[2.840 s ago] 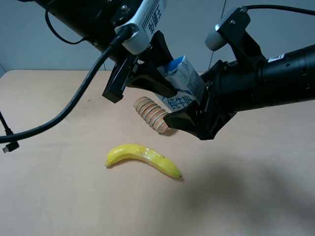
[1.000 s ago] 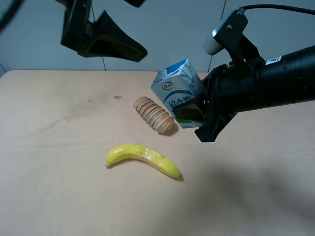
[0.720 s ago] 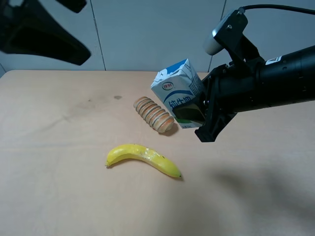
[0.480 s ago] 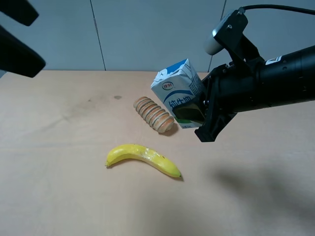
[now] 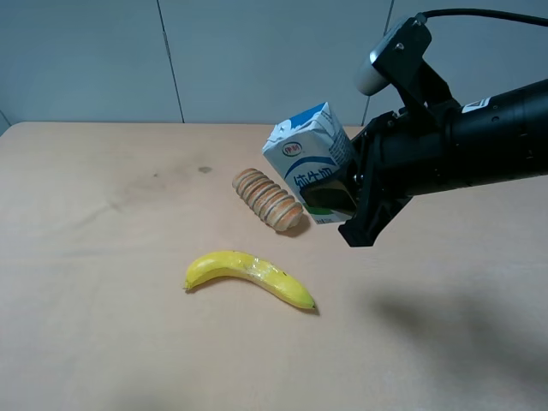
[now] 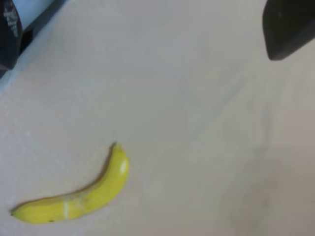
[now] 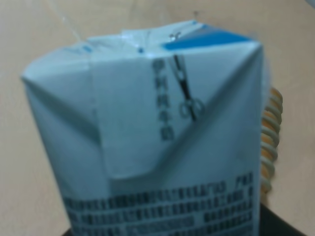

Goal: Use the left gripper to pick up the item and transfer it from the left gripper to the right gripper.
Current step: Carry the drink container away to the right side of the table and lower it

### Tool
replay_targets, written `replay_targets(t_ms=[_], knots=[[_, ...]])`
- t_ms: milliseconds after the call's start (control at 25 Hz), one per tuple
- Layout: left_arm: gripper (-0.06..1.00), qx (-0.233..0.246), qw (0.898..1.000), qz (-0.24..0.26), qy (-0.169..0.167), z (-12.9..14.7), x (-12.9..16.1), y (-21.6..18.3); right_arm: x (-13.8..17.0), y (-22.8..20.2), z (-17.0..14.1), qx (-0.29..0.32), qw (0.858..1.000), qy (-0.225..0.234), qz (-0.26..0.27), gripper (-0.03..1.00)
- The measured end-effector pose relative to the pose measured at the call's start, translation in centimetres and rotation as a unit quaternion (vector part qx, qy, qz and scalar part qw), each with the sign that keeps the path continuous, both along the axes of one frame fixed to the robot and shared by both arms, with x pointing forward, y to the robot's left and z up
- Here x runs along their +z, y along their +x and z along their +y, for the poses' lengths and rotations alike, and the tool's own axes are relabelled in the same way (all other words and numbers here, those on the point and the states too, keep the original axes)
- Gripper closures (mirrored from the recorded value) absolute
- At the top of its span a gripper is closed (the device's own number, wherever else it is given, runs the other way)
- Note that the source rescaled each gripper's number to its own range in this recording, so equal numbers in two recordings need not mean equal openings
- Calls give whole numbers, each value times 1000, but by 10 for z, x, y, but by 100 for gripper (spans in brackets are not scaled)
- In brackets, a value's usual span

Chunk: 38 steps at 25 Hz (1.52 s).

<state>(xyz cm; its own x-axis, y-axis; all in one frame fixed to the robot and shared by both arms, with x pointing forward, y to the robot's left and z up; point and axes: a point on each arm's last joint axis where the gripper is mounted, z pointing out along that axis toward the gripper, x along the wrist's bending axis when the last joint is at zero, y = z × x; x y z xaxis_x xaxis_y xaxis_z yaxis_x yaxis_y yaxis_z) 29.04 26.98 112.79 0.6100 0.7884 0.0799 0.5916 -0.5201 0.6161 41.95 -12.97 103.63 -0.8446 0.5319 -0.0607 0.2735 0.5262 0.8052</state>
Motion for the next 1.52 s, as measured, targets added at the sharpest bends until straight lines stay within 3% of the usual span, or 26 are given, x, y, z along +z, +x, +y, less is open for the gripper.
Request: replay_targets(t_ms=[360, 560, 680, 920, 1520], knots=[[-3, 40, 995, -60, -72, 31, -56, -60, 0, 0, 0, -2, 1000, 1, 2, 96], [-3, 42, 991, -90, -92, 38, -72, -74, 0, 0, 0, -2, 1000, 1, 2, 96], [-3, 48, 991, -83, -95, 38, -80, -74, 0, 0, 0, -2, 1000, 1, 2, 96], [-3, 65, 986, -90, -121, 34, -87, -65, 0, 0, 0, -4, 1000, 3, 4, 96], [-3, 88, 984, -92, -125, 33, -88, -64, 0, 0, 0, -9, 1000, 6, 10, 96]])
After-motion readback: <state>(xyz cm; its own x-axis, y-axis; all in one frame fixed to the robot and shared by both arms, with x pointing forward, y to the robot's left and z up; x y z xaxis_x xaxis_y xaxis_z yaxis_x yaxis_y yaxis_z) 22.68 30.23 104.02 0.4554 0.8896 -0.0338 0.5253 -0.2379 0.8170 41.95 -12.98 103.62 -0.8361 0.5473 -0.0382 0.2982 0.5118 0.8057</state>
